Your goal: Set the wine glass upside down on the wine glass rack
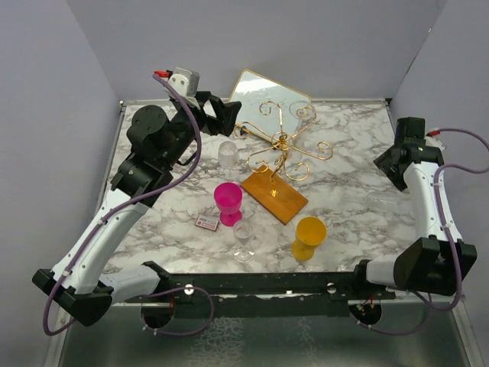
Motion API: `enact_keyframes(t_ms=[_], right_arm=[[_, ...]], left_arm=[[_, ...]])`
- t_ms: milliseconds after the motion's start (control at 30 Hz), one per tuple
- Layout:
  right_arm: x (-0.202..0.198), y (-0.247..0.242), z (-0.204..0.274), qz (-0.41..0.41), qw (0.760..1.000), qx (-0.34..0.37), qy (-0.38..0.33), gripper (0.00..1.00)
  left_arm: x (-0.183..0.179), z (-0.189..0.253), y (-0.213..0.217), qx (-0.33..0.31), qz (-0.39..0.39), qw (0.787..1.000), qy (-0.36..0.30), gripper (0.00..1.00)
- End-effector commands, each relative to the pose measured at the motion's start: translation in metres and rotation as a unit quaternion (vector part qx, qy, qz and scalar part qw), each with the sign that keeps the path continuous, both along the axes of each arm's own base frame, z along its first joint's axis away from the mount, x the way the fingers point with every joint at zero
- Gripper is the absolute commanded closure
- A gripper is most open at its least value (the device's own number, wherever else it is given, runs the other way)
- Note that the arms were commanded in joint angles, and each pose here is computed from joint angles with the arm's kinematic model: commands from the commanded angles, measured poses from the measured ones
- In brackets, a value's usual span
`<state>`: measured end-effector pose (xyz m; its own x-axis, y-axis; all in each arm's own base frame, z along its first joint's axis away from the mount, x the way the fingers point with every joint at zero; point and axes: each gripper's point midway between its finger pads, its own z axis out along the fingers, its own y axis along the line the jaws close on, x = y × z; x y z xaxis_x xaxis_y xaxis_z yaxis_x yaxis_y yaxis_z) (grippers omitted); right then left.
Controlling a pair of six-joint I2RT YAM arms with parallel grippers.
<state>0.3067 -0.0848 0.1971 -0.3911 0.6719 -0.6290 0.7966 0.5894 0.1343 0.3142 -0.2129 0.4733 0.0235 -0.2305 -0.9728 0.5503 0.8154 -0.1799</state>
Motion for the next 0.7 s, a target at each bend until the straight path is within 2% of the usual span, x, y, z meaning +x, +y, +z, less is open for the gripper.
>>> enact_keyframes(t_ms=[0,200,433,533,667], right_arm=[[-0.033,0.009,-0.016,-0.072,0.995,0.074,-0.001,0.35],[-0.06,0.035,-0.045,-0.129,0.979,0.155,0.002,0.4],[-0.058,0.054,-0.078,-0.186,0.955,0.229,0.015,0.45],[-0.049,0.053,-0.082,-0.193,0.953,0.233,0.009,0.46],[-0.037,0.032,-0.071,-0.194,0.965,0.179,0.001,0.46]], left_arm=[[-0.002,0.003,0.008,0.008,0.012,1.0,-0.008,0.16],[-0.001,0.0,0.008,0.016,0.014,1.0,-0.008,0.15],[0.0,0.001,0.007,0.019,0.013,1.0,-0.01,0.15],[0.001,0.001,0.007,0.021,0.014,1.0,-0.011,0.15],[0.002,0.004,0.008,0.022,0.017,1.0,-0.014,0.15]])
